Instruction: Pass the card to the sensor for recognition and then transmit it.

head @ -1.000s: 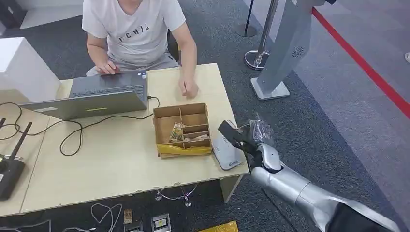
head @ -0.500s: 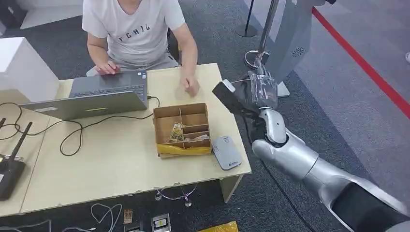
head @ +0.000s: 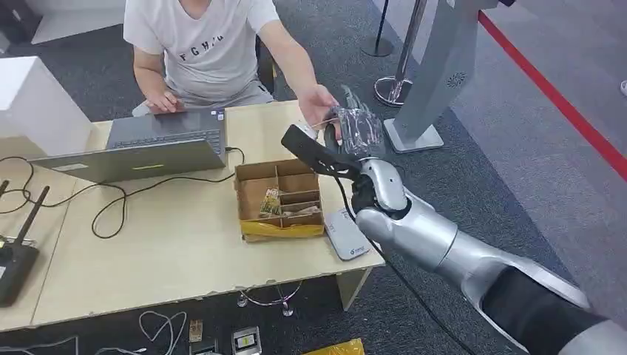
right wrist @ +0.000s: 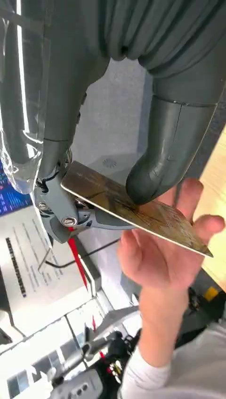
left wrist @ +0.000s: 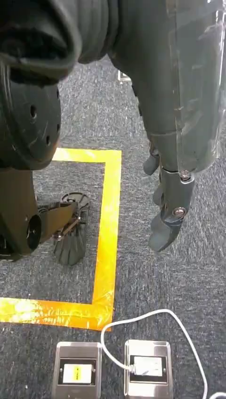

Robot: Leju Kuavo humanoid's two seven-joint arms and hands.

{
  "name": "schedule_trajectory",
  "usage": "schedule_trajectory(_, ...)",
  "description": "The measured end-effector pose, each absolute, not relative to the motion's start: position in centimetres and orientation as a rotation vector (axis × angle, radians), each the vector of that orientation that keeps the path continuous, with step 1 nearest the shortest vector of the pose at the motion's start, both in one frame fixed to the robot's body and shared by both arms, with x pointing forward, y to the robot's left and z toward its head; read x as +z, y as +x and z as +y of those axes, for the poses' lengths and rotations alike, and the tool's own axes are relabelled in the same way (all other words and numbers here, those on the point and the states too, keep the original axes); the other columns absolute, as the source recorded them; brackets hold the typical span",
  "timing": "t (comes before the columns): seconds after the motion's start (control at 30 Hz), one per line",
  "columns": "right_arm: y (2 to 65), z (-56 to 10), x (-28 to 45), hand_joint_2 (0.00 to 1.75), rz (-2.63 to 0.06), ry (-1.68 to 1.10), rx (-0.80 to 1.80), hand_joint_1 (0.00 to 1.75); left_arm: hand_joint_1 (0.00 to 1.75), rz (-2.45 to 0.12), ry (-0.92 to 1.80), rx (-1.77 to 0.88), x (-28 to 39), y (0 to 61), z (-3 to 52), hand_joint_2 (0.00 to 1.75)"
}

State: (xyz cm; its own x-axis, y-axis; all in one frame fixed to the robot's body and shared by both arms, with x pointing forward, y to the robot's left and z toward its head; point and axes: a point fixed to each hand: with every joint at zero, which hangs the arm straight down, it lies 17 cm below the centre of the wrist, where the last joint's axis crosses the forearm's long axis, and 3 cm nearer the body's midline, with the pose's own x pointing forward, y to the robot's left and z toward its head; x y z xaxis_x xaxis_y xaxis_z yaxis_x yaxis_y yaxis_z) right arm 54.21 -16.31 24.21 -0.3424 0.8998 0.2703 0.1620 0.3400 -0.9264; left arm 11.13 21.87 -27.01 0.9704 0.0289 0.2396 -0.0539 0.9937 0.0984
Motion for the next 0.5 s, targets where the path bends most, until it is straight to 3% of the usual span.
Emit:
schedule_trajectory(0.3,54.4,-13.8,23.5,1.75,-1.742,-0.912,1.114,1.75,0.0,-0.25,0.106,0.033,-26.9,11.6,21.9,0.0)
schedule_trajectory(0.33,54.5,-13.7,23.3,1.75,-1.737,-0.911,1.118,1.57,0.0,-0.25,0.106,0.032,-26.9,11.6,21.9,0.0)
schedule_trajectory(0.37,54.5,-13.7,23.2,1.75,-1.733,-0.91,1.12,0.37,0.0,-0.25,0.106,0.03,-26.9,11.6,21.9,0.0)
schedule_trajectory(0.4,54.5,-13.7,23.0,1.75,-1.729,-0.911,1.123,0.0,0.0,-0.251,0.106,0.025,-26.9,11.6,21.9,0.0)
schedule_trajectory(0.5,54.5,-13.8,22.6,1.75,-1.72,-0.923,1.126,0.0,0.0,-0.251,0.106,0.023,-26.9,11.6,21.9,0.0)
